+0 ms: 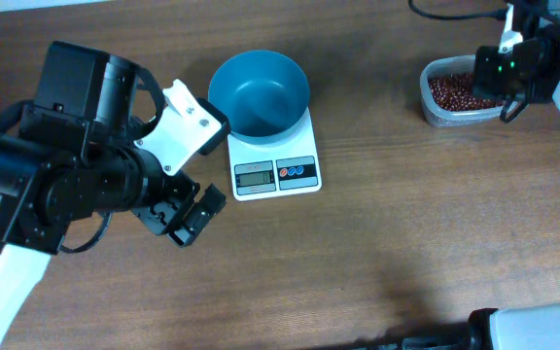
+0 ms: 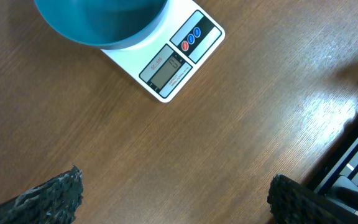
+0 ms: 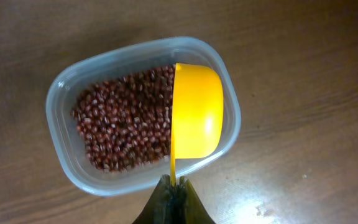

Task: Scoop item into bowl and weigh 50g on scale
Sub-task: 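Dip the scoop into the red beans and lift it filled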

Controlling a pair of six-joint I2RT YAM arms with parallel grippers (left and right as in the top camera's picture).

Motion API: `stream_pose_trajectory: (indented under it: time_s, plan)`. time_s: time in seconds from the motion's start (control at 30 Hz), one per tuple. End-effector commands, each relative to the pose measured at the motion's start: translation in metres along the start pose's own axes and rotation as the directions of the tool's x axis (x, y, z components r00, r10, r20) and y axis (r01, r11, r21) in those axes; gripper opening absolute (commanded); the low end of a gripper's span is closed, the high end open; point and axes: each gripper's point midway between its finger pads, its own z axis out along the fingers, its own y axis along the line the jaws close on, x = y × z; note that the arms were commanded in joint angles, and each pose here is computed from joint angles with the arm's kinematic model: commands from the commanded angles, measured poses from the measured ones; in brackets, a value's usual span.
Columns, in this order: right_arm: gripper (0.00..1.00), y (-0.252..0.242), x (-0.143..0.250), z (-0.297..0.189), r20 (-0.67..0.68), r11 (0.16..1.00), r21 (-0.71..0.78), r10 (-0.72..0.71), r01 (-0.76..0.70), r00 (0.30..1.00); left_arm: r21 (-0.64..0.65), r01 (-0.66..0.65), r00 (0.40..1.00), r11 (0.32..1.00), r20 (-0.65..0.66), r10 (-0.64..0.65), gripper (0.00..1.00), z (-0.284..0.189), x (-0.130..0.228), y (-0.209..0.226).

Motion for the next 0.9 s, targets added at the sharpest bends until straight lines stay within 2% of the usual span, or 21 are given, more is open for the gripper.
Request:
stream_pose_trajectory:
  time_s: [0.0,0.37,0.5,0.67,0.8,0.87]
  plan:
    - [0.04,0.004,-0.003,0.011,-0.007,1.0,-0.01,0.008,-0.008,1.0,0.007,0.006,1.0,1.0,0.024,-0.006,0.99,-0.005,-0.005,-0.003]
    - [0.04,0.013,0.012,0.054,-0.086,0.999,-0.008,-0.037,0.036,0.996,0.007,0.006,1.0,1.0,0.024,-0.006,0.99,-0.005,-0.005,-0.003]
    - [0.04,0.042,0.016,0.051,-0.1,0.984,-0.179,-0.039,0.02,0.994,0.007,0.006,1.0,1.0,0.024,-0.006,0.99,-0.005,-0.005,-0.003]
    - [0.04,0.044,0.026,0.059,-0.146,0.983,-0.182,-0.044,0.017,0.988,0.007,0.006,1.0,1.0,0.024,-0.006,0.99,-0.005,-0.005,-0.003]
    - [0.04,0.065,0.034,0.056,-0.179,0.952,-0.307,-0.047,-0.01,0.983,0.007,0.006,1.0,1.0,0.024,-0.006,0.99,-0.005,-0.005,-0.003]
    - [0.04,0.063,0.037,0.055,-0.215,0.942,-0.326,0.005,-0.076,0.977,0.007,0.006,1.0,1.0,0.024,-0.006,0.99,-0.005,-0.005,-0.003]
